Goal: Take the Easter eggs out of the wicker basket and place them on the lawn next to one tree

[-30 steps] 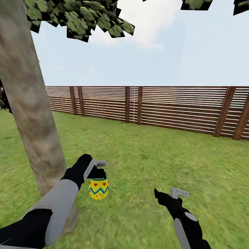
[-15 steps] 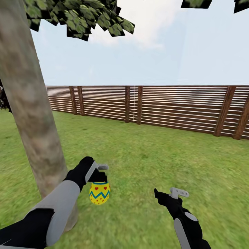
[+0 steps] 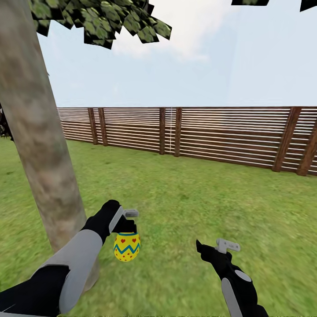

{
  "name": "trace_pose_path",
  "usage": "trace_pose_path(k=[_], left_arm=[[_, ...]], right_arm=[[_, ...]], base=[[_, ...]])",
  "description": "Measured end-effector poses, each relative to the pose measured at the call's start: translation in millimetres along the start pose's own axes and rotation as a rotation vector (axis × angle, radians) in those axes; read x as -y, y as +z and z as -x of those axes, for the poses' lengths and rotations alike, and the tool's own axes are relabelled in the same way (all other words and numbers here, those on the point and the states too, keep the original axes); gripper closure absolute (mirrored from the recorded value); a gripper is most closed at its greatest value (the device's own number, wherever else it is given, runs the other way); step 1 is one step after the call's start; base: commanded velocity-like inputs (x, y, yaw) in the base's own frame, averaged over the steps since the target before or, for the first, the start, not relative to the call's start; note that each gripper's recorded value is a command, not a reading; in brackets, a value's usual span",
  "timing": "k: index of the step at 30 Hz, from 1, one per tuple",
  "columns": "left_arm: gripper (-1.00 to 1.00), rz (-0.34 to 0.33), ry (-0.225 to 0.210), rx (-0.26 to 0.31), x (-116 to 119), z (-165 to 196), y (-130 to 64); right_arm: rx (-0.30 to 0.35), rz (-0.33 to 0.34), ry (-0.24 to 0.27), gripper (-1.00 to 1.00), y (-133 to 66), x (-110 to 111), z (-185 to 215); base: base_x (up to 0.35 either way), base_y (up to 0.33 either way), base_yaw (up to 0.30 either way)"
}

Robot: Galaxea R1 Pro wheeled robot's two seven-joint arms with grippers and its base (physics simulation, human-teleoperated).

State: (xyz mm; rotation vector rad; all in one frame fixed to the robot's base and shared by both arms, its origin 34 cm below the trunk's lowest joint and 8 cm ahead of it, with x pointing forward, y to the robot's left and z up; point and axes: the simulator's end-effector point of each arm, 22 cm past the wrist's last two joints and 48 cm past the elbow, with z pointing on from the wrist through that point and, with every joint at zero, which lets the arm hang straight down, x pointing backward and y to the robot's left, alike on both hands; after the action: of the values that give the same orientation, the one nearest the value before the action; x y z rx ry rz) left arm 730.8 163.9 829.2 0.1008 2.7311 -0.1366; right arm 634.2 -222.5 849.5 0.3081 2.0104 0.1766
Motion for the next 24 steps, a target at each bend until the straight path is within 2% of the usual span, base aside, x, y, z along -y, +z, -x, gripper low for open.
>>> trace_pose_path(k=[24], left_arm=[[1.0,-0.007,0.0,-0.037,-0.8,-27.5,57.0]], right_arm=[[-0.041,-0.013,-0.001,-1.0,25.2,16.5,-54.1]], base=[[0.0,0.0,0.0]])
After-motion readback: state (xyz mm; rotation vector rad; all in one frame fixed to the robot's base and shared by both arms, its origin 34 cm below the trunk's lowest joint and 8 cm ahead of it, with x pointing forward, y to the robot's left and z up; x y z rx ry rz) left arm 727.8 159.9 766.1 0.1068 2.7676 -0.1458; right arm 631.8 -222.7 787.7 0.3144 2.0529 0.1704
